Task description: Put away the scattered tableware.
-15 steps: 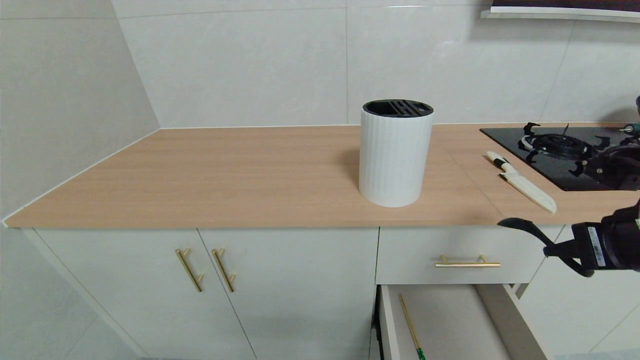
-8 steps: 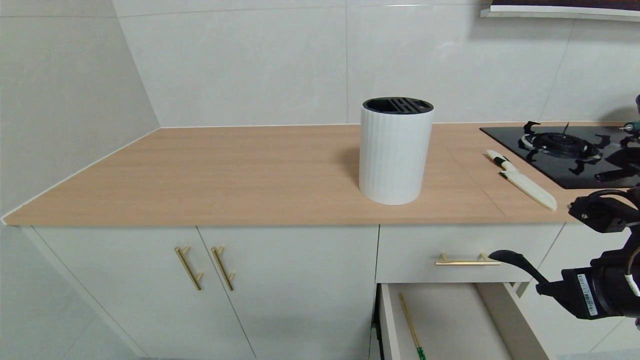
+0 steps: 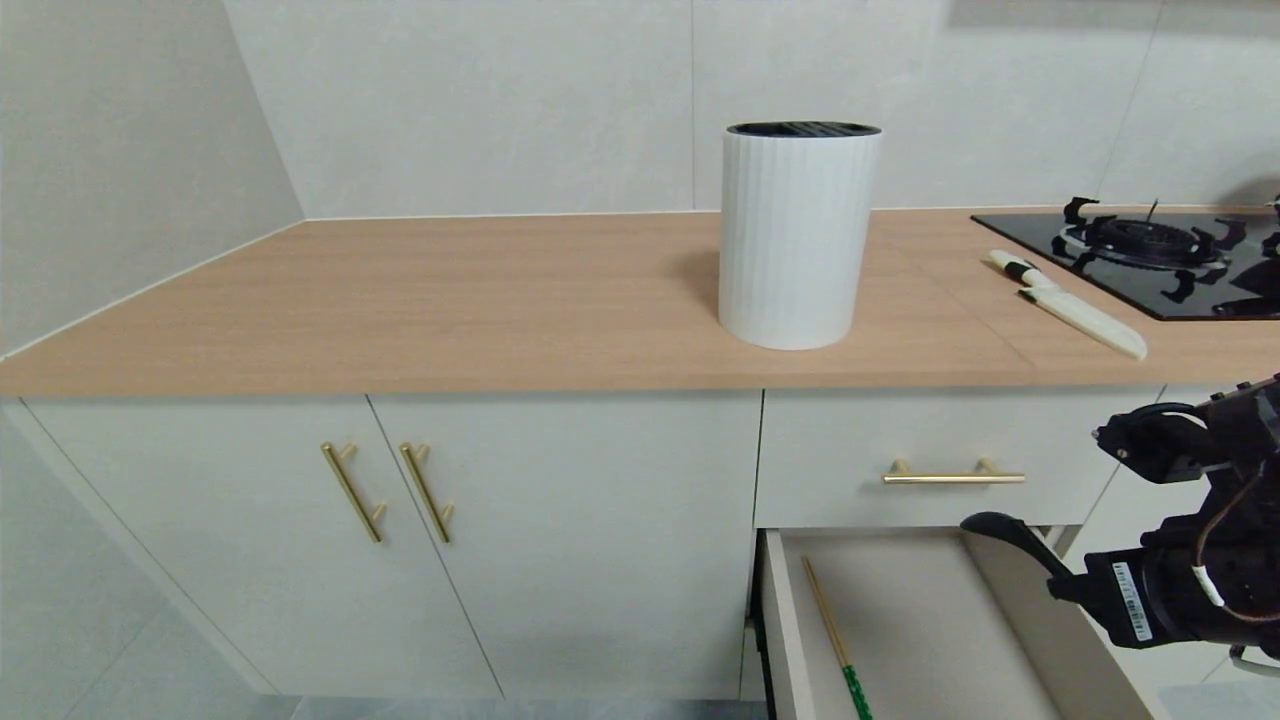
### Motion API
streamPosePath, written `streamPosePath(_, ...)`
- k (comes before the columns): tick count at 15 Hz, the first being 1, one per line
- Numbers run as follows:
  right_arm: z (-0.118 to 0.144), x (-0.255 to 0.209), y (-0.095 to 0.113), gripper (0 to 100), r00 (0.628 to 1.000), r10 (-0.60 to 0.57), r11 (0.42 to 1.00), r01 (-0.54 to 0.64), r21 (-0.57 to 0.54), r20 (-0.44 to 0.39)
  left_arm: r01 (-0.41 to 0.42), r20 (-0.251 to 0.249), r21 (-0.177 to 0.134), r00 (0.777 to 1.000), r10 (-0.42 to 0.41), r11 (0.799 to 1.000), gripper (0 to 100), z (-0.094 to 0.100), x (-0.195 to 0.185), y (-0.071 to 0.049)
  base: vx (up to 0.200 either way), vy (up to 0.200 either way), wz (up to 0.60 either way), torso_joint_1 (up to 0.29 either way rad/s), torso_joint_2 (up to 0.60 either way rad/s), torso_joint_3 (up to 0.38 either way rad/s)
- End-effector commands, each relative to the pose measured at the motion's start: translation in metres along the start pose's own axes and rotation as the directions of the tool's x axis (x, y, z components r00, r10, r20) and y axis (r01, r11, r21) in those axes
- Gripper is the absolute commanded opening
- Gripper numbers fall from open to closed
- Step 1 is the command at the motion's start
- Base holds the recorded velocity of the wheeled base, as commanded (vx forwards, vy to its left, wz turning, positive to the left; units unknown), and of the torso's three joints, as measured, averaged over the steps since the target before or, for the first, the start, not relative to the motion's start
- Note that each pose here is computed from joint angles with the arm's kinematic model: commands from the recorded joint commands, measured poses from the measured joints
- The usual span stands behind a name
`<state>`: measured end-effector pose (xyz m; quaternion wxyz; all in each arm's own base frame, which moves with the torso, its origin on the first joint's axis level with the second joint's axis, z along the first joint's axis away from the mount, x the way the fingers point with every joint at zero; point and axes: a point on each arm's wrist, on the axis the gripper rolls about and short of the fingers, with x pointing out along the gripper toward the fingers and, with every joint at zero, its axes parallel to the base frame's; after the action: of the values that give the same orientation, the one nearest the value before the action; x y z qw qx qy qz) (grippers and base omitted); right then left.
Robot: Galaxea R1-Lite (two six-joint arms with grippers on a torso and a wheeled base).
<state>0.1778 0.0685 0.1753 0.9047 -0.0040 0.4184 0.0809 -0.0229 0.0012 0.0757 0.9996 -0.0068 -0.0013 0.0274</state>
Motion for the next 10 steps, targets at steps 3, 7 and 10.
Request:
streamPosePath(3,-0.0013,0.0068,0.0005,0,1.0,-0.006,1.0,0.006,-0.005,-0.024,0.0,-0.001,0.0,1.0,0.0,1.0,100,-0.0001,0.0001,0.0,0.0,0.0,0.0,-0.105,0.45,0.347)
streamPosePath(7,-0.003,0.0118,0.0007,0,0.999,-0.011,1.0,0.01,-0.009,-0.047,0.0,-0.001,0.0,1.0,0.0,1.0,100,-0.0001,0.0001,0.0,0.0,0.0,0.0,-0.056,0.44,0.385)
streamPosePath(10,-0.003,0.0126,0.0008,0,0.999,-0.011,1.0,0.011,-0.01,-0.05,0.0,0.001,0.0,1.0,0.0,1.0,100,0.0003,-0.0001,0.0,0.0,0.0,0.0,-0.014,0.17,0.146)
